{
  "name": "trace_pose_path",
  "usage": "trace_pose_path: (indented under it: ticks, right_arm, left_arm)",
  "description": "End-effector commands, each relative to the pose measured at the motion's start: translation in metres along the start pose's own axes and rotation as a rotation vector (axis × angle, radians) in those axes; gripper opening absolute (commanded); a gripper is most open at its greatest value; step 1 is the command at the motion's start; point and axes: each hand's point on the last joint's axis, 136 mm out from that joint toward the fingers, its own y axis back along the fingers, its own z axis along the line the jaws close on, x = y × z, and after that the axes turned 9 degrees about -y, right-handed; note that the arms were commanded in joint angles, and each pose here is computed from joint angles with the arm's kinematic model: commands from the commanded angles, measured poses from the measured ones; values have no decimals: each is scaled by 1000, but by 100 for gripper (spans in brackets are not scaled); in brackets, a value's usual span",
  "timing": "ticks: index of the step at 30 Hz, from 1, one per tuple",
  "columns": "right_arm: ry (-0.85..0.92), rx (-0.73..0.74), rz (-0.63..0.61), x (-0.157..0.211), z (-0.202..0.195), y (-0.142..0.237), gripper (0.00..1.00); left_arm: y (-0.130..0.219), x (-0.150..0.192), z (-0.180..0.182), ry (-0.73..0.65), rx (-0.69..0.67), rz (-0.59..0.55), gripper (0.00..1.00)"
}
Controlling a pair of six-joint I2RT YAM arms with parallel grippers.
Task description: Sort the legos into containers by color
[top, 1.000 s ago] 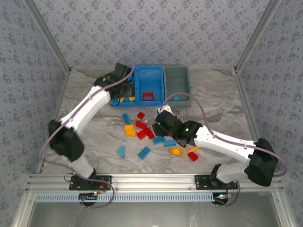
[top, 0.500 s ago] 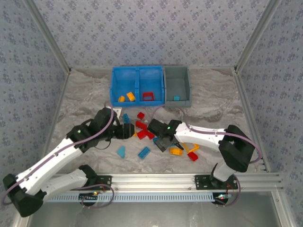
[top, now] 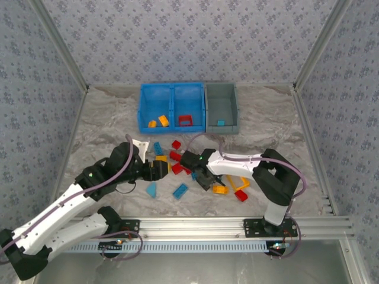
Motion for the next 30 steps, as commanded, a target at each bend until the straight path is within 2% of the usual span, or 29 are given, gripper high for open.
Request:
trace_pose_path:
  ticks: [1, 9, 15, 18, 23, 30]
  right_arm:
    - [-41, 8, 3, -11, -11, -1, 63]
    - [-135, -53, 27, -18, -23, -11, 42]
    - [-230, -84, -27, -32, -38, -1, 24]
    - [-310, -67, -118, -48, -62, 23, 21]
    - [-515, -79, -270, -92, -122, 65, 21]
    - [-666, -66, -339, -167, -182, 56, 18]
  left_arm:
    - [2, -10, -12, -5, 43, -24, 68]
    - [-5, -12, -18, 0, 61, -24, 67]
    - [-14, -19, -27, 1, 86, -40, 67]
    - [-20, -29, -39, -16, 102, -72, 66]
    - [-32, -55, -71, -90, 118, -148, 67]
    - [-64, -84, -95, -166, 23, -211, 67]
